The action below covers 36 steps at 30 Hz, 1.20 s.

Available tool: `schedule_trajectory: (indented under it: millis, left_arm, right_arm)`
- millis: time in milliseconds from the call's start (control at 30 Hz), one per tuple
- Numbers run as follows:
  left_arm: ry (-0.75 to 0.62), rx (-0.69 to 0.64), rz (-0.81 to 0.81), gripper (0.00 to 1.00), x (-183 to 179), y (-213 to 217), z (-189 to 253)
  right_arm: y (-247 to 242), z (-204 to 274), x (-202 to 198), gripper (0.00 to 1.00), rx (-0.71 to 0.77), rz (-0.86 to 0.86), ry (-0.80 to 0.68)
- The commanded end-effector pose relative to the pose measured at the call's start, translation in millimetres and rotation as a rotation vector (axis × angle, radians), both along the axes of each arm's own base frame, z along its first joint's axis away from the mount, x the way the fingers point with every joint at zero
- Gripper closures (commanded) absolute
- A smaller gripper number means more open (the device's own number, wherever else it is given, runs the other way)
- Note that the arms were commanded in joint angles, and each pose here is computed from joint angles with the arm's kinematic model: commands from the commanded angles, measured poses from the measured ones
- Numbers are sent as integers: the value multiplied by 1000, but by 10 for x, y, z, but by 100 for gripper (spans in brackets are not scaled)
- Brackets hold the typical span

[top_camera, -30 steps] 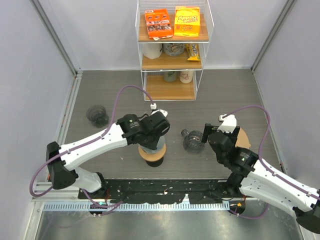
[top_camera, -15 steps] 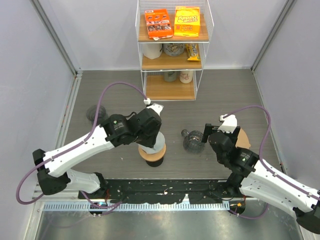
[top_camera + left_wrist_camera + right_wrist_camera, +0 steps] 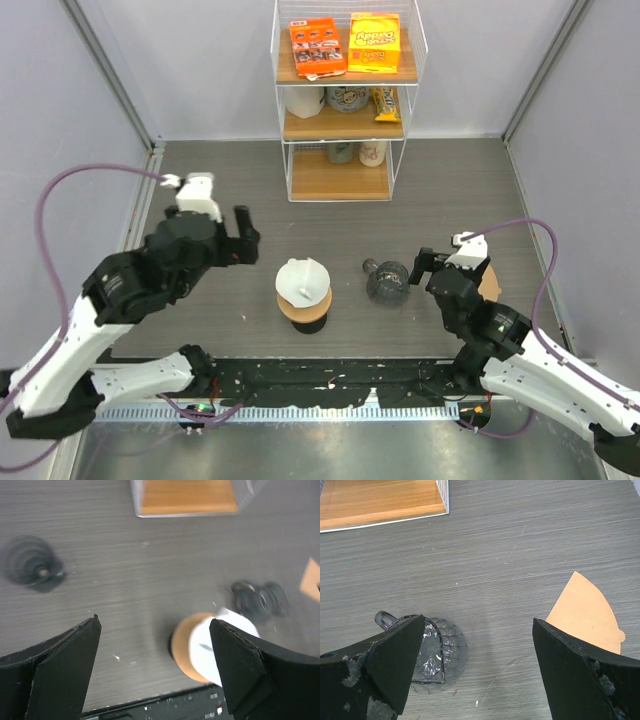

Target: Place the coffee filter in the dripper

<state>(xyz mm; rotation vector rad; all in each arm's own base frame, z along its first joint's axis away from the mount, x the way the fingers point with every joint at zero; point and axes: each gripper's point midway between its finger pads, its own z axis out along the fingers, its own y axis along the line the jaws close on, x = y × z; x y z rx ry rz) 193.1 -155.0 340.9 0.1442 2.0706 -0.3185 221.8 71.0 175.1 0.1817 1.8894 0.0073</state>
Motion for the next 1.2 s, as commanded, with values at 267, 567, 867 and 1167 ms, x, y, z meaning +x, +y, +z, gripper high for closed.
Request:
schedule_trajectory:
  millis: [267,567,867,1167]
  left_arm:
    - [40,-192,392,0,586,831,-745]
    - [148,-196,677,0,1028,1399,-1275]
    - [230,-286,938,3,1529,2080,-1792]
    - [340,-333,1019,16,1816,2427,-2216]
  right_arm:
    - [-67,87,35,5,34,-51,-32]
    - [-26,88,84,5,56,-49,-6]
    - [44,40,131,4,33,-38,26]
    - [2,61,111,5,37,-47,16]
